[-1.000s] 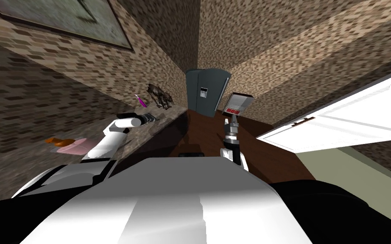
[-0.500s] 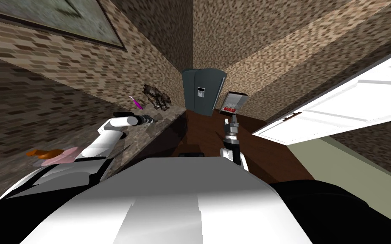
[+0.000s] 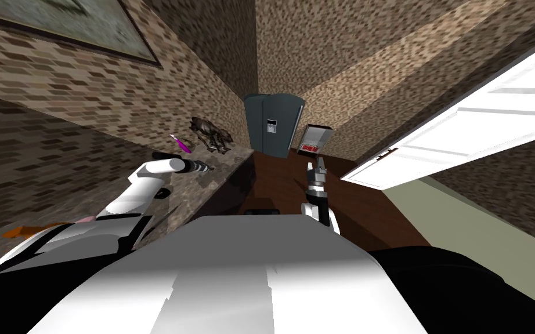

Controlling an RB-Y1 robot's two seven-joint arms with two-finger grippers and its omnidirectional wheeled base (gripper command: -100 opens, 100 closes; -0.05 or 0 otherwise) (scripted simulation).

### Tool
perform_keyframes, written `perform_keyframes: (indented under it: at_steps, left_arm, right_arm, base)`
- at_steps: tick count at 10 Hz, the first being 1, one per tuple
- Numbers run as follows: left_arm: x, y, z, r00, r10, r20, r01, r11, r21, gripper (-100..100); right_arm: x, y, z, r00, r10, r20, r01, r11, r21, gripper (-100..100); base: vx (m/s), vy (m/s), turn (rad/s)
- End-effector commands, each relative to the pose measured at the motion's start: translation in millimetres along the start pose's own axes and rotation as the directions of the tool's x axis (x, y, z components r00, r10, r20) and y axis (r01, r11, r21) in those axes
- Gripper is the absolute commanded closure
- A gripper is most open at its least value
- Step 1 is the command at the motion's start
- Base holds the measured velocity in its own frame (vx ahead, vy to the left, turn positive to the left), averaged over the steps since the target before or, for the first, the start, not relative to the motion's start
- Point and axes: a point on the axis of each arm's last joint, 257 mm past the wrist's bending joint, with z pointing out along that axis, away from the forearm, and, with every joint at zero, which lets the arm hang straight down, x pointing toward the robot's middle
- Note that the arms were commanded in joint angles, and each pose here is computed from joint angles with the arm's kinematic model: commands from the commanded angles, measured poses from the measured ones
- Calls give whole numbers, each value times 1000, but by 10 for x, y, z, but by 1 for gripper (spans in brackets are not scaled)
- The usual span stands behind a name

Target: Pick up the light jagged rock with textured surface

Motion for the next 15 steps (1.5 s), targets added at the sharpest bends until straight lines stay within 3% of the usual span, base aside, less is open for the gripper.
perform_keyframes:
  at_steps: [1,3,5,6,7,9,10,11,15]
  left_arm:
    - [-108,21,-6,999,-22,31,22,999,-22,-100]
    - [-382,111,-5,992,-73,107,81,995,-67,-100]
    - [-674,242,5,977,-111,180,131,986,-103,-100]
    - [-826,321,13,969,-125,215,153,981,-119,-100]
    - [-1116,487,35,951,-141,276,186,972,-143,-100]
    - [-1036,467,69,954,-139,267,181,974,-139,-100]
    - [-1052,472,67,953,-139,269,182,973,-140,0]
    - [-1108,429,109,947,-165,275,203,972,-118,-100]
    - [-1249,349,203,931,-221,289,251,966,-69,-100]
  right_arm:
    - [0,0,0,1000,0,0,0,1000,0,0]
    - [0,0,0,1000,0,0,0,1000,0,0]
    - [-1,0,0,1000,0,0,0,1000,0,0]
    - [-1,-1,-1,1000,0,0,0,1000,0,0]
    - [-1,0,0,1000,0,0,0,1000,0,0]
    - [-1,-1,-1,1000,0,0,0,1000,0,0]
    - [0,-1,-1,1000,0,0,0,1000,0,0]
    - [0,0,-1,1000,0,0,0,1000,0,0]
    - [1,0,0,1000,0,0,0,1000,0,0]
  base:
    - [11,140,-67]
    - [25,163,-120]
    - [27,212,-133]
    - [16,171,-74]
    - [18,185,-38]
    - [22,83,-9]
    - [2,11,-1]
    - [-36,31,-209]
    - [-95,43,-205]
